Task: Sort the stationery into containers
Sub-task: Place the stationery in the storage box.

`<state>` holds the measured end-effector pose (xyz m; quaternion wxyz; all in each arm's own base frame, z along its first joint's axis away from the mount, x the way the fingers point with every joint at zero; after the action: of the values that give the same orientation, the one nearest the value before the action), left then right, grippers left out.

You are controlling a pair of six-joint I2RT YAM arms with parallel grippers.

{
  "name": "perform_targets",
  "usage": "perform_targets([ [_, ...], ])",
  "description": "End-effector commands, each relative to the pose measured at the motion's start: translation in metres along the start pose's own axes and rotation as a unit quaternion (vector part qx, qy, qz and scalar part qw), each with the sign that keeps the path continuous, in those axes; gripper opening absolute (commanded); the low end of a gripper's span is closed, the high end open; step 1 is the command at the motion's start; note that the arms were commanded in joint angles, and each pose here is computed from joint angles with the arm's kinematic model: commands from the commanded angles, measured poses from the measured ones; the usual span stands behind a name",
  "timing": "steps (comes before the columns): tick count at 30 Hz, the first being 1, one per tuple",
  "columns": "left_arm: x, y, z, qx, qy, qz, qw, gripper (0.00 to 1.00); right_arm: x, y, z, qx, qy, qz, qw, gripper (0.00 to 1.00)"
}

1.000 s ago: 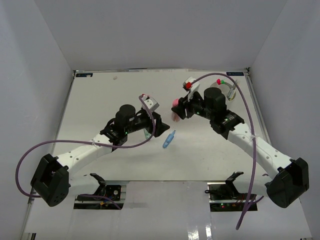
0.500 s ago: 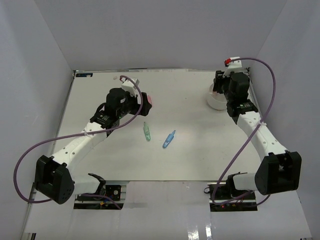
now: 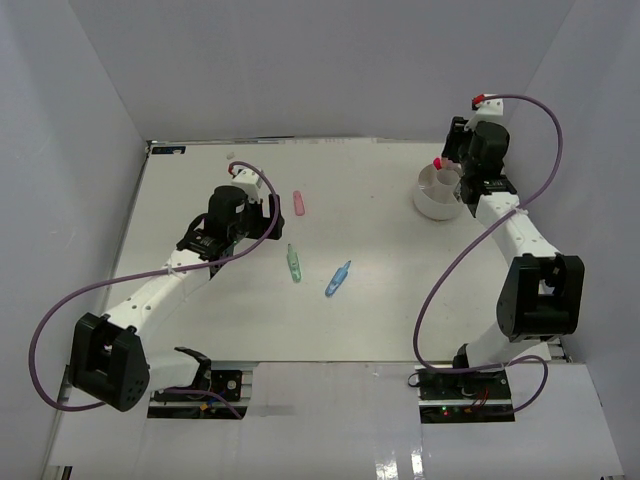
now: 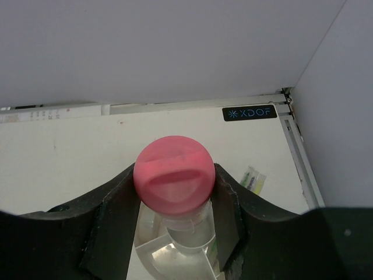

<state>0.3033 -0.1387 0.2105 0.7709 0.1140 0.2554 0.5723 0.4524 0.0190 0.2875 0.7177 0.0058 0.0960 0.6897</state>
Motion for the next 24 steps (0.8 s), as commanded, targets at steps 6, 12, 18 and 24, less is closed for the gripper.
perform_targets([
  [6, -0.004, 0.006, 0.007, -0.011, -0.003, -0.013, 1.000, 0.98, -0.004, -0.020, 0.014, -0.042, -0.028, -0.007, 0.999, 0.08],
  [12, -0.004, 0.006, 0.007, -0.011, -0.004, -0.014, 1.000, 0.98, -0.009, -0.018, -0.003, -0.025, -0.028, -0.017, 0.999, 0.08],
  [18, -0.005, 0.006, 0.006, -0.008, -0.003, -0.020, 1.000, 0.98, -0.012, -0.012, -0.004, -0.026, -0.026, -0.016, 0.999, 0.08],
  [24, -0.005, 0.004, 0.005, -0.004, -0.003, -0.021, 1.000, 0.98, -0.009, -0.014, -0.012, -0.017, -0.027, -0.006, 0.999, 0.08],
])
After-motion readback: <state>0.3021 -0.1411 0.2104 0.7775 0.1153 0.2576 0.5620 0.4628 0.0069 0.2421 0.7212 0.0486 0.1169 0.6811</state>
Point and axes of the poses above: each gripper's point midway between its finger pads, its own y axis back along the fingers, its own x axis along the line the jaws close on, z = x × y, the point moved 6 cm from there along y, back along the fingers, and after that the axes turned 8 degrees about y, right-handed, at the moved point
